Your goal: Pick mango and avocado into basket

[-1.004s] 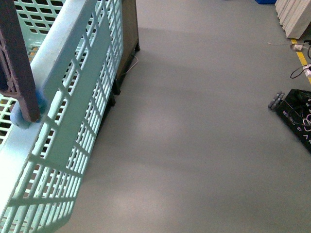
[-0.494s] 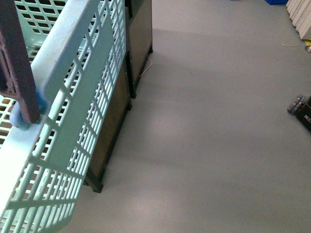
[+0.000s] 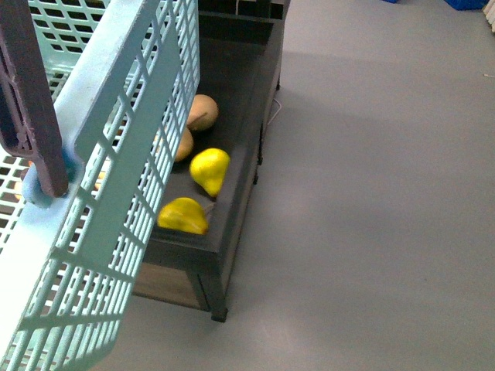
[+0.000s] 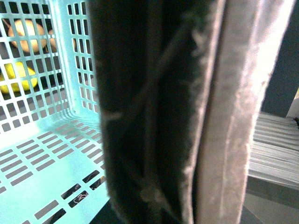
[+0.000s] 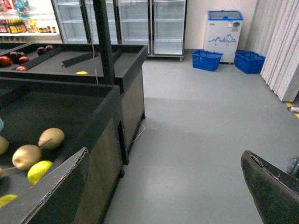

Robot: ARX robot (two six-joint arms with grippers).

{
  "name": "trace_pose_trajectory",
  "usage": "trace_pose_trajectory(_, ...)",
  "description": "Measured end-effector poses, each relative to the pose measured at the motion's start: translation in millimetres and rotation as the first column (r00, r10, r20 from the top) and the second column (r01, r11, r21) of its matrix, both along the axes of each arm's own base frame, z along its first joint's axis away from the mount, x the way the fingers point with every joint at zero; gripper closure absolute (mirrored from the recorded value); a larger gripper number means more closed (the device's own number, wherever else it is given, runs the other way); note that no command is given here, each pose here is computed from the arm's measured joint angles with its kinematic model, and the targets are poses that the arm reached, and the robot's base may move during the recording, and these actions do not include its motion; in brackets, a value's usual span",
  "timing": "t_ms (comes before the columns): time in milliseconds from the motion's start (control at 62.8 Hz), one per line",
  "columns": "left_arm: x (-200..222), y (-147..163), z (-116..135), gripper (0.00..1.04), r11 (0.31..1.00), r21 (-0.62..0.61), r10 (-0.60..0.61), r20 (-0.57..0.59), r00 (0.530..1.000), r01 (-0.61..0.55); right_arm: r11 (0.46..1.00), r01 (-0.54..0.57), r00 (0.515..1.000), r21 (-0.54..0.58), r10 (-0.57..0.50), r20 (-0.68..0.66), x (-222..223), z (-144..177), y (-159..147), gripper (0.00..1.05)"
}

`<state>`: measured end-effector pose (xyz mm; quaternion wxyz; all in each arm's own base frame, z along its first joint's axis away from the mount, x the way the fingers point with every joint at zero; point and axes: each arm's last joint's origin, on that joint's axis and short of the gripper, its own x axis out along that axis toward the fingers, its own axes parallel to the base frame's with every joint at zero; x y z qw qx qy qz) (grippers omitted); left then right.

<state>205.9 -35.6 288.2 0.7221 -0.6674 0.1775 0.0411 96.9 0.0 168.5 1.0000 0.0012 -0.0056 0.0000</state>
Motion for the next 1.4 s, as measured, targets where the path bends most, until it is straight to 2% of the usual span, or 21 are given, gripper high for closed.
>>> trace_pose_trajectory(1402,0.0,0.2,0.1,0.89,1.0,0.0,0.001,0.001,1.0,-0.001,1.0,0.003,1.0,0.0,-0.003,0.001,0.0,0.1,-0.1,0.09)
